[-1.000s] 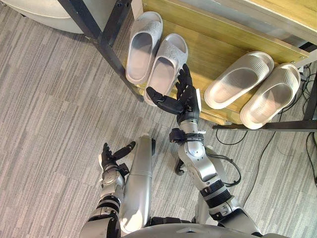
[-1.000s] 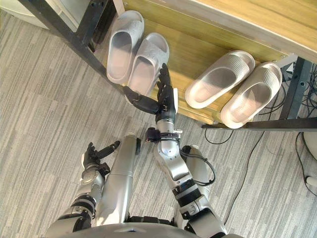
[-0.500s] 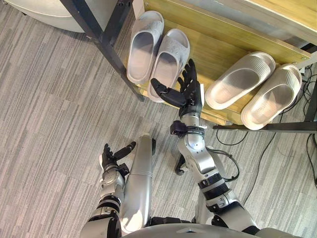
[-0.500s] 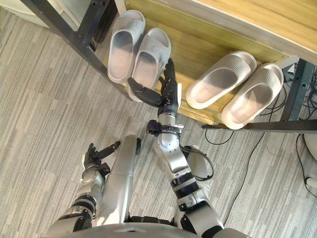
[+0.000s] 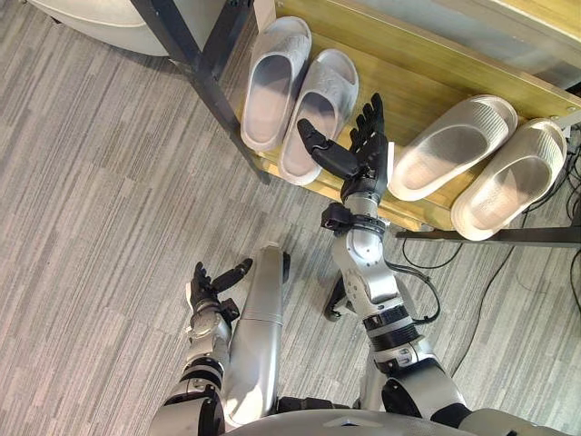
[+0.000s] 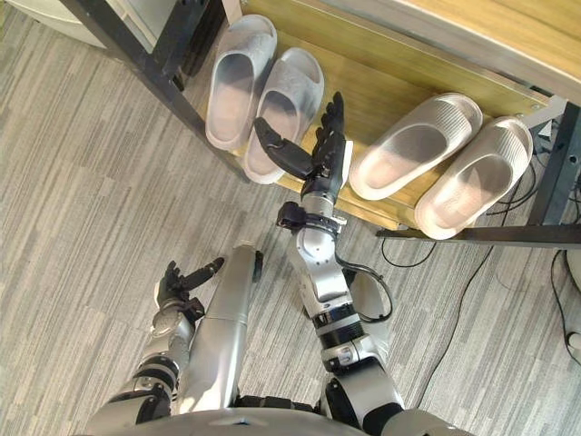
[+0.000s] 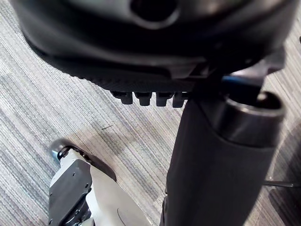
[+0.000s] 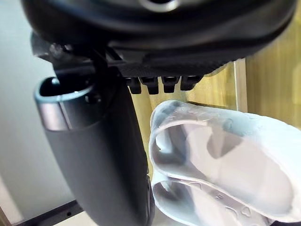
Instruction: Organize the slippers on the shoe rack
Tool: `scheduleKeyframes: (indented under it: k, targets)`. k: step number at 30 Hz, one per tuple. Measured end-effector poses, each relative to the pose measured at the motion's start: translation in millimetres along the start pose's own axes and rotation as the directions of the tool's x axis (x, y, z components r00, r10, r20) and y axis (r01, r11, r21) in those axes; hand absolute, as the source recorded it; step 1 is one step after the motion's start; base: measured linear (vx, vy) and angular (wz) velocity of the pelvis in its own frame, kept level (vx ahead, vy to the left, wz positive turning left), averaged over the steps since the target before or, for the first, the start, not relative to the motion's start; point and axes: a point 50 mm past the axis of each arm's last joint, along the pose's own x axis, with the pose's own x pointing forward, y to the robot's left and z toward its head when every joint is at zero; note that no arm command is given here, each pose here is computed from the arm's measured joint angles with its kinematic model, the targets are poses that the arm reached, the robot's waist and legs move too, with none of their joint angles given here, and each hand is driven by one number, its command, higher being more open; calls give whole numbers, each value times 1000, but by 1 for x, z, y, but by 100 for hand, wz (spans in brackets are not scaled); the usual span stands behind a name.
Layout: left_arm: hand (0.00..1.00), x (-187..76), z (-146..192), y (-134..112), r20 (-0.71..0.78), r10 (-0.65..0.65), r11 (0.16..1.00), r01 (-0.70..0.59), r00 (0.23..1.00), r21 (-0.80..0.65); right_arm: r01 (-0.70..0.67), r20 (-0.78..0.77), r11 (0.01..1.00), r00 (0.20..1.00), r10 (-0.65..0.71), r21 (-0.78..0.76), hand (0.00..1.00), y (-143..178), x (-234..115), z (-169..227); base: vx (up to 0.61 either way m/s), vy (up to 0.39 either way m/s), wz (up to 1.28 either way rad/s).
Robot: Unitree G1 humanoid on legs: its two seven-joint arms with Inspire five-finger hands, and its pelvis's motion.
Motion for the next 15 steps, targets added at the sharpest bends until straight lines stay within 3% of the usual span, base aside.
scheduleKeyframes:
  k: [15]
  targets:
    - [100,-2,-7,-1,-19,-15,1000,15,1000,-2,-23,-6,999,1000,23,25,100,8,26,7,20,-21,0]
